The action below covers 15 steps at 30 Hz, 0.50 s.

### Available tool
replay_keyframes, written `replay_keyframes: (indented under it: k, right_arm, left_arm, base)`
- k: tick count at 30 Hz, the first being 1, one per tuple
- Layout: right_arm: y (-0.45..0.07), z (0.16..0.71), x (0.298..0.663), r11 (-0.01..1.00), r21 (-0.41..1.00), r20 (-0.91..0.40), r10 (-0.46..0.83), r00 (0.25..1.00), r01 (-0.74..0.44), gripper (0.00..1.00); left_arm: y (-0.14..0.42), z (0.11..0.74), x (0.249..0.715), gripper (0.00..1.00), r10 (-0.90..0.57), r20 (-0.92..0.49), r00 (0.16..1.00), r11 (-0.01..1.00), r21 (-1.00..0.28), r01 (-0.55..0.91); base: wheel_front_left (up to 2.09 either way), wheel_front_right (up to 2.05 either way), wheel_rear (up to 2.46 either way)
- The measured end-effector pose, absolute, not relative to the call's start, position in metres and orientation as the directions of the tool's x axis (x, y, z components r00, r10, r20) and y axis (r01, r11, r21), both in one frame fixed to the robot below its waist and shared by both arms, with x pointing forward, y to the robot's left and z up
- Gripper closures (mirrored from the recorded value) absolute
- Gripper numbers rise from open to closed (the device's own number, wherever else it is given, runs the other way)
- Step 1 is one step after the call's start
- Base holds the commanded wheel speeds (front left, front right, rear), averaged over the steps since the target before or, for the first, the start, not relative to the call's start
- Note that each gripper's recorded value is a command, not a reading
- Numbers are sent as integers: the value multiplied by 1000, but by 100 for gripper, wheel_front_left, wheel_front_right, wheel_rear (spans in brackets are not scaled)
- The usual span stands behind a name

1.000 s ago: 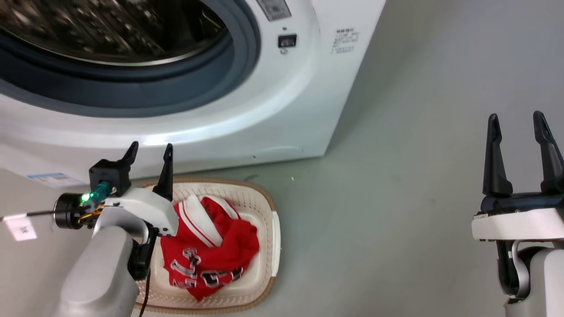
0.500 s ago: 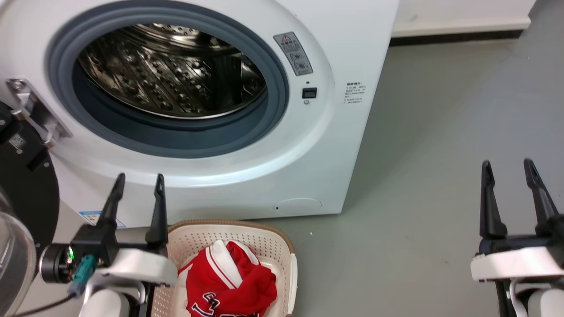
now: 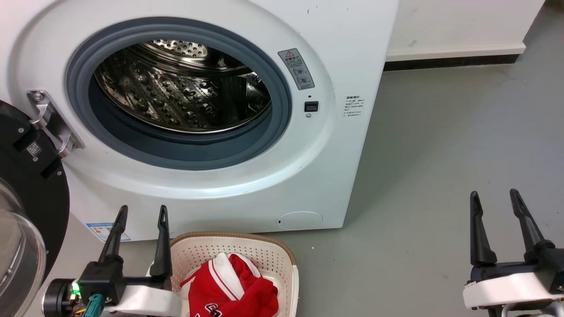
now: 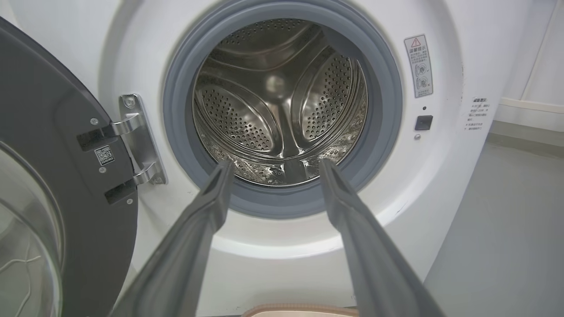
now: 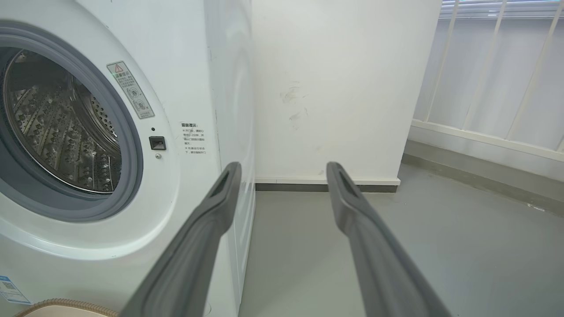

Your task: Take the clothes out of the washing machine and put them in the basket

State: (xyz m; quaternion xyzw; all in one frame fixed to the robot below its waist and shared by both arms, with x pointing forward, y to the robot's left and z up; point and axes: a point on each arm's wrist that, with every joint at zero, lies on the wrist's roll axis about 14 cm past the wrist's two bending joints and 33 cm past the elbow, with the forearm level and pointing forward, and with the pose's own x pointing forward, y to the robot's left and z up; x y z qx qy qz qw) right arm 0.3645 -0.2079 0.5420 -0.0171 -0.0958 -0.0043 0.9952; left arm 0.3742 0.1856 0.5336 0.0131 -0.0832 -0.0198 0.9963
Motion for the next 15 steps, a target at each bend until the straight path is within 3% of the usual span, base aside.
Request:
replay_keyframes:
  k: [15]
  right_arm:
    - [-207,534,359,999,-34,166,-3,986,8,0]
  left_arm:
    - [184,530,375,0,-36,157,987,999,28,32]
  base:
    - [0,0,0]
